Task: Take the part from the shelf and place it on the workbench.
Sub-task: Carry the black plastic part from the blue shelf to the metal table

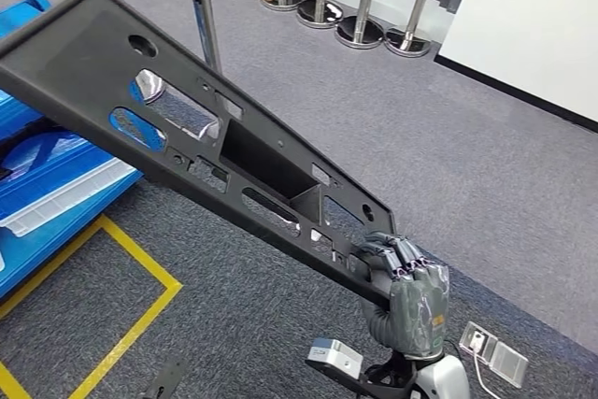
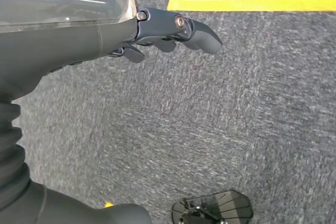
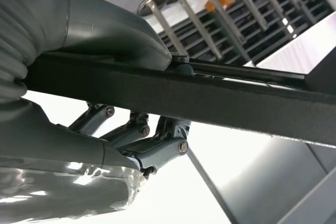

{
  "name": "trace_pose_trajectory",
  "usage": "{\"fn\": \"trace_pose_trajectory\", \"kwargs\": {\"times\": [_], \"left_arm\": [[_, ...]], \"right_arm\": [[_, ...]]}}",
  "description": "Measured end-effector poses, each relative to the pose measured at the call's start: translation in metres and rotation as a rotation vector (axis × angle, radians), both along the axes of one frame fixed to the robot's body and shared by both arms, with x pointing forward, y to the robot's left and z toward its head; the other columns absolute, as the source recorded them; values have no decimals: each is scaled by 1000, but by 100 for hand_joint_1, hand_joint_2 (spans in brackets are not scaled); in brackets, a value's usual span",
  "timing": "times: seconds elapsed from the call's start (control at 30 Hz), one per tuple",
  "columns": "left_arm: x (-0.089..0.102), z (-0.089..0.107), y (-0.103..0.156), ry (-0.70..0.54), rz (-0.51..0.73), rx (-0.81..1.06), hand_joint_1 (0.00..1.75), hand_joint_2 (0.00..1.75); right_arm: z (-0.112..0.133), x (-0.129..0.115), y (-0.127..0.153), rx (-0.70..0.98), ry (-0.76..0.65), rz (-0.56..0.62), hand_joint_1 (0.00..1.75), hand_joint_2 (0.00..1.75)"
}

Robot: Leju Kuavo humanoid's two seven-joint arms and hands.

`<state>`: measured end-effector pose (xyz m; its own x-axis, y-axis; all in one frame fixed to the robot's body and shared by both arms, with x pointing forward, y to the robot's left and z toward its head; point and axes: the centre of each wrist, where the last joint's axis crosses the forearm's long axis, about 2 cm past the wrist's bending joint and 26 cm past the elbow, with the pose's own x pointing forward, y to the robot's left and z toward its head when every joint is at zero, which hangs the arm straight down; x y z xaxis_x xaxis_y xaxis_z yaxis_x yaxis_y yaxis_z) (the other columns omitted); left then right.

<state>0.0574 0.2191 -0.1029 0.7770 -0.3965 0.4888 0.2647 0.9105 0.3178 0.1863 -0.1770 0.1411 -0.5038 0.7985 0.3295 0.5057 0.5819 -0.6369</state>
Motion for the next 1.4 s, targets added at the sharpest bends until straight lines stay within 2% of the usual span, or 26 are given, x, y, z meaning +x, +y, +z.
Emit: {"fn": "trace_pose_trajectory", "kwargs": {"times": [1.4], "left_arm": [[-1, 0, 2, 6, 10, 13, 0, 175]], "right_arm": [[-6, -7, -9, 57, 25, -58, 175, 175]]}}
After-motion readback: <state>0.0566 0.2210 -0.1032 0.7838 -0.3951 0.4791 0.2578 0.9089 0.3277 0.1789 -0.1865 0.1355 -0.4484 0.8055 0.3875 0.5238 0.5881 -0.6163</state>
